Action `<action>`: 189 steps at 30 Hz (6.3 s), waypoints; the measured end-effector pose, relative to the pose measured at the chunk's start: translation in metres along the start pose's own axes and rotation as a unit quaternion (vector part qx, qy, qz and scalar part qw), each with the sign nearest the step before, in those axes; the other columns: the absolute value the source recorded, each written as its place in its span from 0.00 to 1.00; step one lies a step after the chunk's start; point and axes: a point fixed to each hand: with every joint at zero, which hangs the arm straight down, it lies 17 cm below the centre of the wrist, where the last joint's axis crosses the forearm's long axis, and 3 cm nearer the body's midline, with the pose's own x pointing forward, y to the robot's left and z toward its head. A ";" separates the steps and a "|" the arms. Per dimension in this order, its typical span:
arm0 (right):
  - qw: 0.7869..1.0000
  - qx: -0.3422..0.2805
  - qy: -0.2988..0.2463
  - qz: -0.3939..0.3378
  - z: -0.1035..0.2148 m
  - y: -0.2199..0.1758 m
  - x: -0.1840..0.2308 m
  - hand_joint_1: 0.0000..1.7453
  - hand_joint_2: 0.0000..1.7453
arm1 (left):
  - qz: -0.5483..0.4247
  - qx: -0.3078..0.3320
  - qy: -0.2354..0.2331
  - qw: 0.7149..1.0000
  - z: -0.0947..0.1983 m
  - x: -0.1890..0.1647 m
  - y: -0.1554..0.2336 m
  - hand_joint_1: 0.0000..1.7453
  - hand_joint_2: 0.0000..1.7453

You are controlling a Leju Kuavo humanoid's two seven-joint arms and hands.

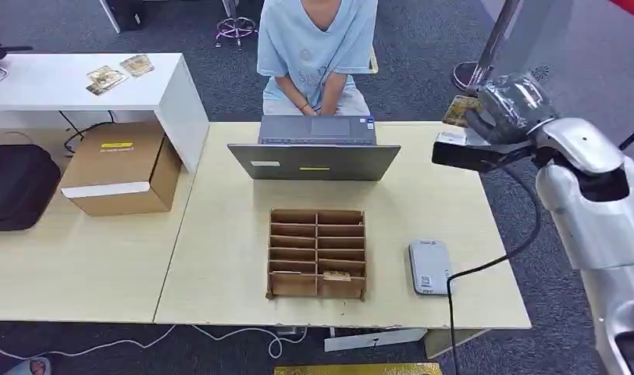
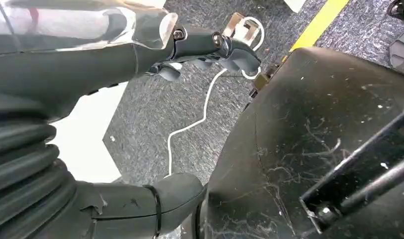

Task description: Pass the card to the sensor for recognition and then transmit it.

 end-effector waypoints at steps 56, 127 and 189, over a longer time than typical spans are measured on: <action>0.953 0.285 -0.067 -0.082 0.088 0.028 -0.063 1.00 1.00 | 0.035 0.010 0.022 0.999 -0.003 -0.001 -0.006 0.00 1.00; 0.856 0.503 -0.105 -0.047 0.089 0.195 0.022 1.00 1.00 | 0.123 0.022 0.015 0.992 -0.008 -0.004 -0.022 0.00 1.00; 0.818 0.558 -0.122 -0.067 0.144 0.262 0.032 1.00 1.00 | 0.167 0.026 0.028 0.985 -0.008 -0.006 -0.024 0.00 1.00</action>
